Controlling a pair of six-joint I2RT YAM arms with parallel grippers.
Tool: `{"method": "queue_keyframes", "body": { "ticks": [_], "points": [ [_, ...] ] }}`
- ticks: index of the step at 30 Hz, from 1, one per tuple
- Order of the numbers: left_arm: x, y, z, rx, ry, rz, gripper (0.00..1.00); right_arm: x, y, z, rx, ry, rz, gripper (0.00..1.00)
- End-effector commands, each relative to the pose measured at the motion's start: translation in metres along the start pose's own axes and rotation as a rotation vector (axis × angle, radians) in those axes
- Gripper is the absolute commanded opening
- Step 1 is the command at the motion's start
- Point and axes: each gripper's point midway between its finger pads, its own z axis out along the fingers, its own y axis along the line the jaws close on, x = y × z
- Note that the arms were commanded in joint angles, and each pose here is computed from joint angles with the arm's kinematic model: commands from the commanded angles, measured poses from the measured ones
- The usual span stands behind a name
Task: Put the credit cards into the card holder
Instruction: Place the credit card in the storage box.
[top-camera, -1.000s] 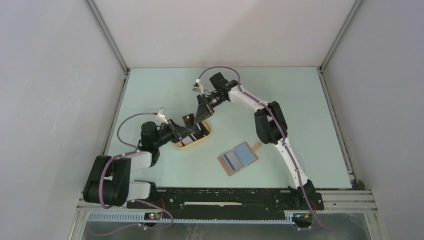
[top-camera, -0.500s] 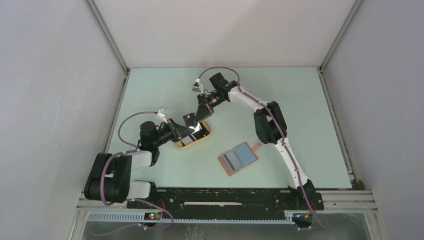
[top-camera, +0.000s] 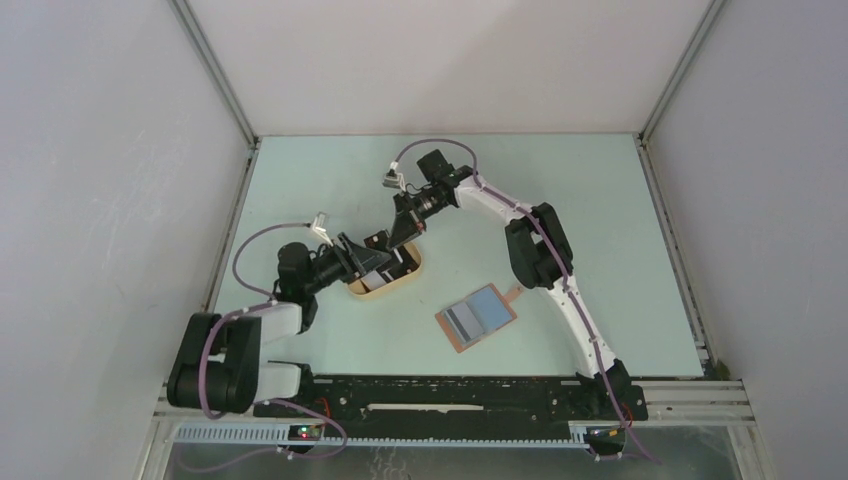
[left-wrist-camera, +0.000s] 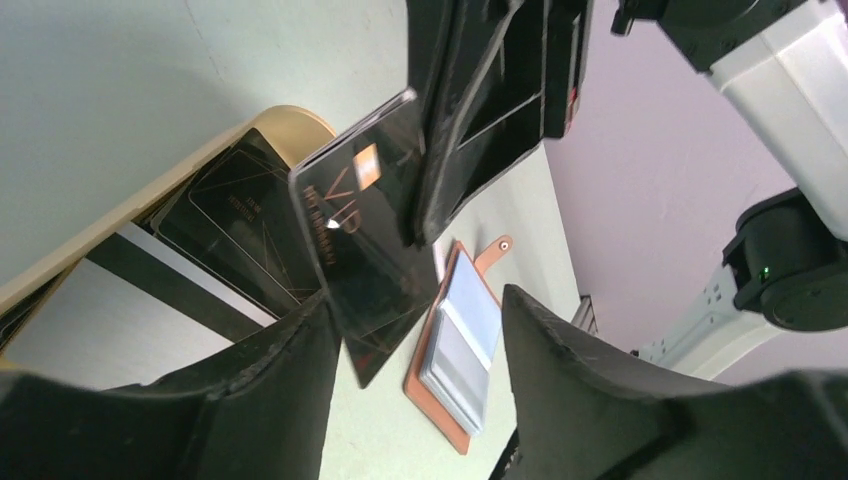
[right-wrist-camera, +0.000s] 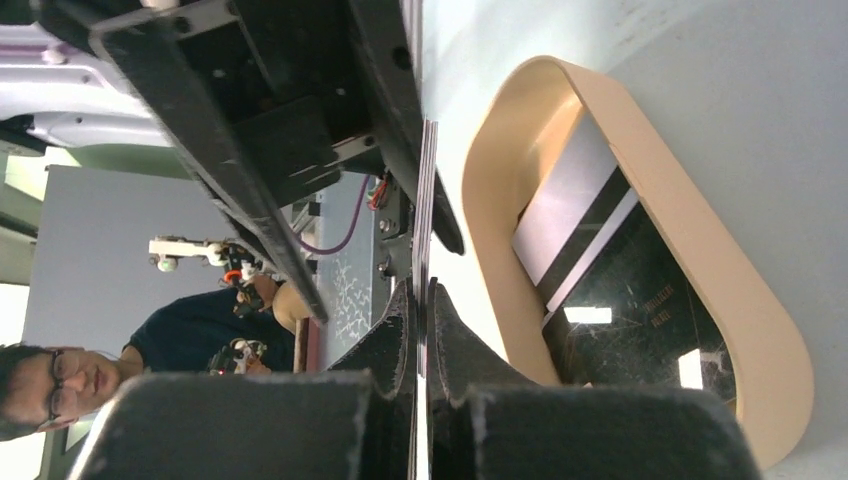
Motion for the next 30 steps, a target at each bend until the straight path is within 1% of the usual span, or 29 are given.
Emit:
{"method": "queue_keyframes", "body": {
  "ticks": [1,6,11,12,13,14,15,17,19,20,22,23,25,27,29,30],
  "points": [
    [-0.014,0.002,-0.003,-0.078,-0.045,0.087,0.66,-0.011,0.021,-0.001,0.057,-0.015,-0.053,0.00],
    [-0.015,-0.002,0.002,-0.084,-0.030,0.094,0.67,-0.010,0.026,0.004,0.055,-0.008,-0.043,0.00],
    [-0.012,0.002,0.004,-0.083,-0.032,0.062,0.67,-0.011,0.035,0.004,0.019,-0.009,-0.036,0.00],
    [-0.012,0.000,0.004,-0.072,-0.033,0.056,0.63,-0.011,0.035,0.004,0.019,-0.010,-0.037,0.00],
    [-0.013,-0.002,0.005,-0.060,-0.036,0.050,0.56,-0.012,0.035,0.004,0.018,-0.010,-0.036,0.00],
    [-0.013,-0.004,0.006,-0.046,-0.035,0.043,0.46,-0.011,0.035,0.004,0.019,-0.010,-0.035,0.00],
    [-0.013,-0.007,0.007,-0.029,-0.032,0.037,0.42,-0.011,0.034,0.005,0.017,-0.009,-0.033,0.00],
    [-0.013,-0.010,0.008,-0.002,-0.027,0.028,0.22,-0.011,0.035,0.004,0.015,-0.009,-0.033,0.00],
    [-0.012,-0.012,0.009,0.014,-0.021,0.027,0.05,-0.010,0.036,0.004,0.005,-0.008,-0.035,0.00],
    [-0.011,-0.012,0.010,0.021,-0.016,0.028,0.01,-0.011,0.037,0.003,-0.001,-0.008,-0.036,0.00],
    [-0.009,-0.013,0.010,0.036,-0.006,0.031,0.00,-0.011,0.039,-0.001,-0.032,-0.008,-0.040,0.00],
    [-0.008,-0.013,0.010,0.044,-0.003,0.034,0.00,-0.010,0.040,-0.002,-0.048,-0.007,-0.039,0.02],
    [-0.009,-0.013,0.009,0.050,-0.002,0.036,0.00,-0.010,0.039,-0.006,-0.067,-0.009,-0.046,0.18],
    [-0.012,-0.013,0.007,0.054,-0.008,0.037,0.00,-0.010,0.039,-0.011,-0.075,-0.013,-0.057,0.31],
    [-0.013,-0.013,0.006,0.058,-0.009,0.040,0.00,-0.011,0.040,-0.015,-0.077,-0.019,-0.074,0.39],
    [-0.013,-0.013,0.005,0.060,-0.009,0.042,0.00,-0.011,0.040,-0.018,-0.074,-0.022,-0.078,0.41]
  ]
}}
